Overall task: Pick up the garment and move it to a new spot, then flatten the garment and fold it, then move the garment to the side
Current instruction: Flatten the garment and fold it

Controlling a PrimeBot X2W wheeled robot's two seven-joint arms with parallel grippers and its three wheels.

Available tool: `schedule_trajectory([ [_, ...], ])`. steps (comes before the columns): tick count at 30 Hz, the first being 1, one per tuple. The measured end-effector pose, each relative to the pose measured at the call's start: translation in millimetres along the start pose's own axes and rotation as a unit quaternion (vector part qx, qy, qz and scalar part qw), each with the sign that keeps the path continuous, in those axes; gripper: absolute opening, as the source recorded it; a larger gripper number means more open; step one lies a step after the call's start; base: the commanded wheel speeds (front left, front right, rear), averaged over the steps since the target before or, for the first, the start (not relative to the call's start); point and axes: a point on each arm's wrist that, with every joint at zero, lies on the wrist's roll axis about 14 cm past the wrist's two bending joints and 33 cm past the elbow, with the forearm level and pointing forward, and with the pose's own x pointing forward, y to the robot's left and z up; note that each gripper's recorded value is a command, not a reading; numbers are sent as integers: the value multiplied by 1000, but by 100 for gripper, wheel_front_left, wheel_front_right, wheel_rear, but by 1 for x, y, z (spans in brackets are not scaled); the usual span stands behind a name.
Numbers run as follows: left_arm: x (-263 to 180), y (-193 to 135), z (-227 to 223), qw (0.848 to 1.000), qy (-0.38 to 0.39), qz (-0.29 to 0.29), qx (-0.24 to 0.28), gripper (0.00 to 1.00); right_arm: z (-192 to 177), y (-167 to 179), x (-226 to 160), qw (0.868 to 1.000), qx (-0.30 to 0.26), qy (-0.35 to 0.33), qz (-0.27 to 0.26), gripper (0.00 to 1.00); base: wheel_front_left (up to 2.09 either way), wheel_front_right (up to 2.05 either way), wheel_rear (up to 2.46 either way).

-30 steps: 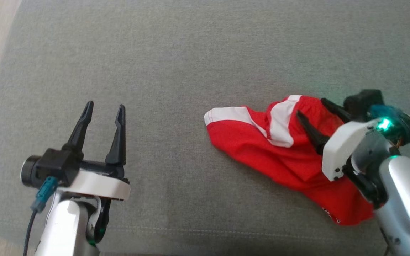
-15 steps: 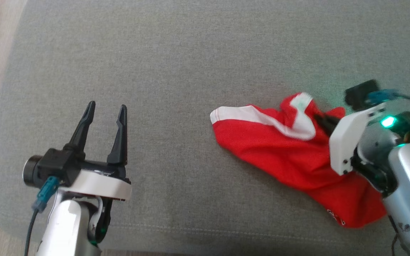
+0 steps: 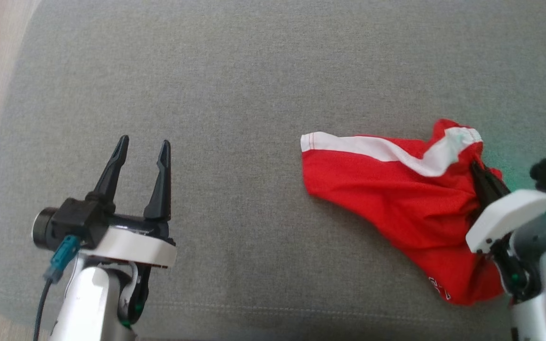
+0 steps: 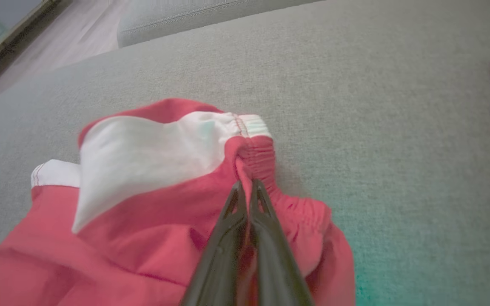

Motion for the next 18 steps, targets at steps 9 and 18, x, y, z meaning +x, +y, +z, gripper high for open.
schedule_trajectory([
  [9,-1,2,1,1000,-1,2,1,100,13,-20,-10,992,42,-114,-44,100,0,0,0],
  [18,-4,4,8,1000,-10,7,6,100,53,11,-38,971,-16,-237,-10,100,0,0,0],
])
